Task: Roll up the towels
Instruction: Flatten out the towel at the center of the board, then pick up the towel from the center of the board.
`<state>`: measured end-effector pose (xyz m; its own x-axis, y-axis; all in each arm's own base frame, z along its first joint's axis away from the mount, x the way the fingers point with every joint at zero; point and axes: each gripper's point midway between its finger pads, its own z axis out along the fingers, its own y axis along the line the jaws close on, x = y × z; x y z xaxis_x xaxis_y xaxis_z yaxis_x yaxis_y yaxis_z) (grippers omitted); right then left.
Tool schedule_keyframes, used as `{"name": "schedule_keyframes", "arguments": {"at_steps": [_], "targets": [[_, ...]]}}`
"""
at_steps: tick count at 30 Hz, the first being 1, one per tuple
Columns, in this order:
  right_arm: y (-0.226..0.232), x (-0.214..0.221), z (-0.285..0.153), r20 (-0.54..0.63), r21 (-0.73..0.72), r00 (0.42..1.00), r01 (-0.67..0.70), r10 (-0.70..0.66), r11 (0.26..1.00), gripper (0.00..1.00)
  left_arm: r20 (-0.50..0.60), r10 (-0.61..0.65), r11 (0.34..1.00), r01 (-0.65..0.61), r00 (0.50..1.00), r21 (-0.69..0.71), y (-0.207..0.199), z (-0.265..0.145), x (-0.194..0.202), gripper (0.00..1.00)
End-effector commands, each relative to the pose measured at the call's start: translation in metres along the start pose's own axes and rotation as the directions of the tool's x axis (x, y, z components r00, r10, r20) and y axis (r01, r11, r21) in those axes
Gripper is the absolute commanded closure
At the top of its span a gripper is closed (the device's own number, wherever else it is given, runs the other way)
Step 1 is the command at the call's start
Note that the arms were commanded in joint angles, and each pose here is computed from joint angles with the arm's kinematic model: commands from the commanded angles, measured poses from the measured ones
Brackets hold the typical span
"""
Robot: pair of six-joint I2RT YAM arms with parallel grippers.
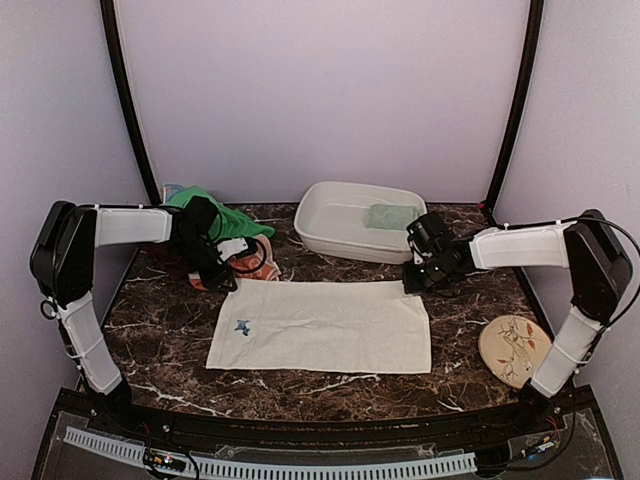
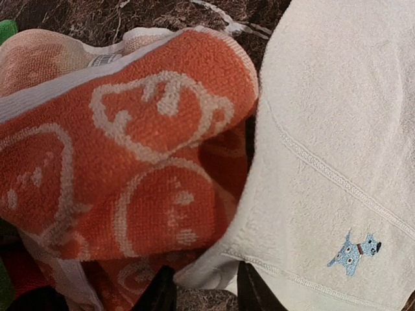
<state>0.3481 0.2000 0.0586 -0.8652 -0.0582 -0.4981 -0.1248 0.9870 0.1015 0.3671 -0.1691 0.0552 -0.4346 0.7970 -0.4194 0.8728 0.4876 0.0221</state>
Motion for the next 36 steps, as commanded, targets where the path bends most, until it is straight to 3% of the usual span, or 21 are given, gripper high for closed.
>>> {"name": "schedule_keyframes", "arguments": {"at_steps": [1,6,10,12,14,15,18,21,23,27,30,36], "targets": [[0.001,-0.018,-0.013,0.046,-0.008,0.999,0.021,-0.021,1.0,0.94,0.017,0.02,1.0,-0.021,1.0,0.016,0.002,-0.009,-0.009,0.64],[-0.003,-0.025,-0.019,0.064,-0.001,0.998,0.029,-0.028,1.0,0.75,0.012,0.035,0.999,-0.035,0.999,-0.018,0.009,-0.02,-0.013,0.56],[-0.011,-0.037,-0.027,0.082,-0.01,0.996,0.023,-0.022,1.0,0.5,0.004,0.052,0.999,-0.052,0.999,-0.012,0.01,-0.024,-0.015,0.54],[-0.013,-0.045,-0.03,0.093,-0.028,0.996,0.022,-0.019,0.999,0.32,-0.006,0.052,0.999,-0.052,0.999,0.011,0.008,-0.021,-0.013,0.54],[-0.012,-0.054,-0.036,0.123,-0.038,0.992,0.042,-0.037,0.998,0.03,-0.023,0.048,0.998,-0.048,0.999,0.033,0.008,-0.016,-0.012,0.57],[-0.011,-0.061,-0.039,0.151,-0.041,0.988,0.047,-0.04,0.998,0.0,-0.028,0.046,0.998,-0.045,0.999,0.036,0.009,-0.015,-0.013,0.59],[-0.019,-0.082,-0.064,0.279,-0.051,0.96,-0.017,0.031,0.999,0.0,-0.037,0.049,0.998,-0.047,0.998,0.045,0.009,-0.01,-0.011,0.62],[-0.029,-0.076,-0.063,0.309,-0.056,0.948,-0.061,0.075,0.997,0.0,-0.039,0.053,0.998,-0.051,0.998,0.046,0.009,-0.009,-0.011,0.64],[-0.021,-0.067,-0.051,0.267,-0.095,0.963,-0.005,0.03,0.995,0.0,-0.042,0.054,0.997,-0.052,0.998,0.048,0.009,-0.01,-0.01,0.65],[-0.017,-0.036,-0.009,0.07,-0.078,0.997,0.05,-0.045,0.996,0.27,-0.046,0.058,0.998,-0.056,0.997,0.039,0.01,-0.009,-0.009,0.67],[-0.017,-0.021,0.009,0.005,-0.078,0.998,0.055,-0.055,0.995,0.42,-0.038,0.051,0.998,-0.05,0.998,0.031,0.012,-0.01,-0.012,0.69],[-0.022,-0.003,0.031,-0.06,-0.057,0.996,0.061,-0.064,0.997,0.47,-0.032,0.053,0.998,-0.053,0.998,0.015,0.015,-0.013,-0.015,0.73]]}}
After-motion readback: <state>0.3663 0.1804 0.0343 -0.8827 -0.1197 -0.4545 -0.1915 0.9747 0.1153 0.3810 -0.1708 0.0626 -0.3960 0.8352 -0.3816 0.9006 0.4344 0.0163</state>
